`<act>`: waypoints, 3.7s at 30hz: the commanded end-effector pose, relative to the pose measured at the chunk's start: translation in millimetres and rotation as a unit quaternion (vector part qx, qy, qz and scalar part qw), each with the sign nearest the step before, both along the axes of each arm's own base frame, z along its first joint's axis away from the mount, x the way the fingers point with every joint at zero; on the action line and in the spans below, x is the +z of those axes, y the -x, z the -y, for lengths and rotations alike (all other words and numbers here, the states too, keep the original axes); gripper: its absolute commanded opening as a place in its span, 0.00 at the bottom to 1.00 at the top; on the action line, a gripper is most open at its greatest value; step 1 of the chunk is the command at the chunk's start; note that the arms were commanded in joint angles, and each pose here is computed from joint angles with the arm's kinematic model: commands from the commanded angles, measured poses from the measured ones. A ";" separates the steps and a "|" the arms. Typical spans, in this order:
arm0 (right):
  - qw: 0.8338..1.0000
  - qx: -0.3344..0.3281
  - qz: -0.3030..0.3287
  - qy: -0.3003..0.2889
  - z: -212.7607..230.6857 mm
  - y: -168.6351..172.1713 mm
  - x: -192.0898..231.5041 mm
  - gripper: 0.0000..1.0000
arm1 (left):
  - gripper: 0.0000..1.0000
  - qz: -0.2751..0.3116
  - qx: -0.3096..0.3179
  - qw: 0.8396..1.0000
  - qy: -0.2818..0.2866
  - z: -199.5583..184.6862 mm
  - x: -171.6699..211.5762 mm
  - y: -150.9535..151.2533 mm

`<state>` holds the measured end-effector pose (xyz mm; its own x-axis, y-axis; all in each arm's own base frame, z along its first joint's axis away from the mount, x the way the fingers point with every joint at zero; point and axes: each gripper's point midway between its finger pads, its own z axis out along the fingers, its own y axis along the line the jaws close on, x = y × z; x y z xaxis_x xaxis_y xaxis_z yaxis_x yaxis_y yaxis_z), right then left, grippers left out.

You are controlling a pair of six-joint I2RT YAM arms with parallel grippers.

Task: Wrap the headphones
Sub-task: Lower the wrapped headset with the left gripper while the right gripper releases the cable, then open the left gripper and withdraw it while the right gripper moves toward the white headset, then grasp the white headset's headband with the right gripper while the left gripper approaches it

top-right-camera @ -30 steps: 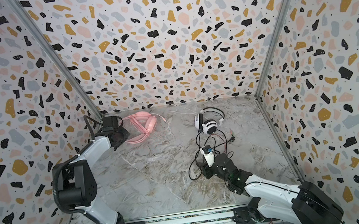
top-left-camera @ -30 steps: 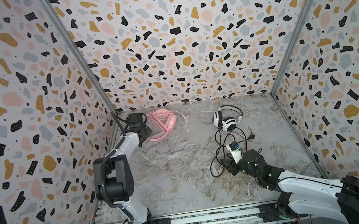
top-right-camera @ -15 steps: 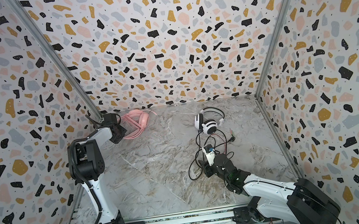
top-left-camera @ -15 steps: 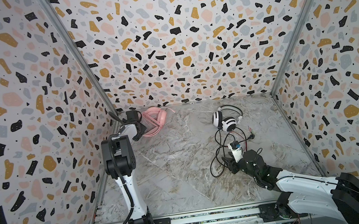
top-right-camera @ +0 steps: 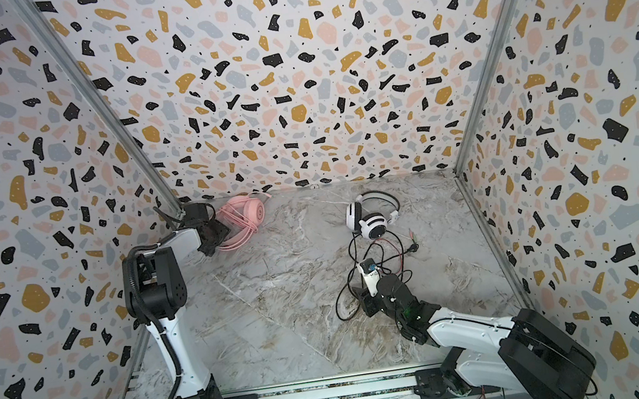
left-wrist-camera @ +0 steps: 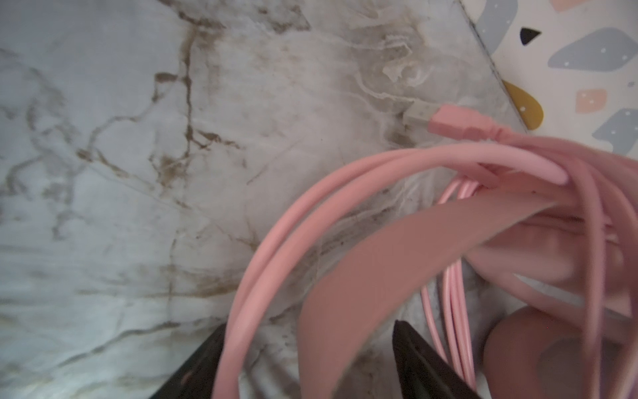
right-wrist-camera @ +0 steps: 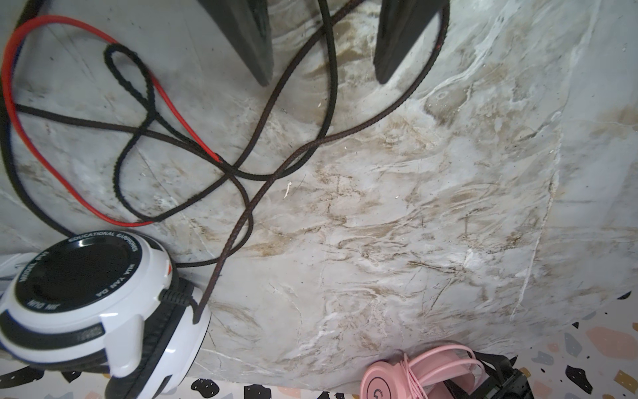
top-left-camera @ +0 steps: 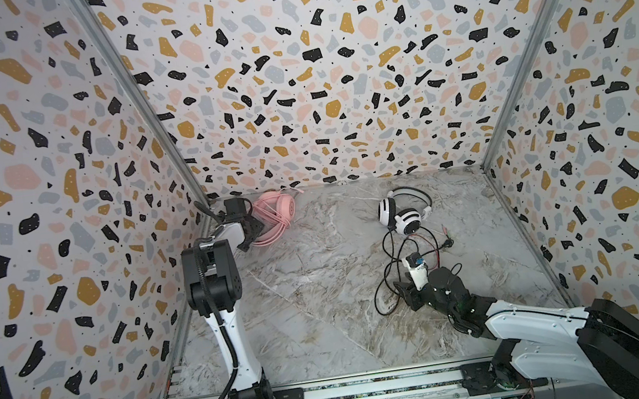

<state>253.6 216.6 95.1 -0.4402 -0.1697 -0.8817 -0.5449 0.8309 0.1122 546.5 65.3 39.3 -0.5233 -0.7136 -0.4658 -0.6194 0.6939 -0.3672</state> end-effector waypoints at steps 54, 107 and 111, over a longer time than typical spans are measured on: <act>0.902 -0.329 -0.239 -0.148 146.4 -243.7 35.5 0.58 | 0.99 0.203 -0.181 0.957 -0.100 48.9 182.2 196.1; 0.969 -0.241 -0.044 -0.034 58.2 -184.0 97.7 0.02 | 0.84 0.231 -0.275 0.933 -0.010 100.7 167.5 193.0; 0.983 -0.178 -0.022 -0.029 23.5 -153.9 100.5 0.02 | 0.84 0.221 -0.327 0.919 0.016 134.2 160.8 192.3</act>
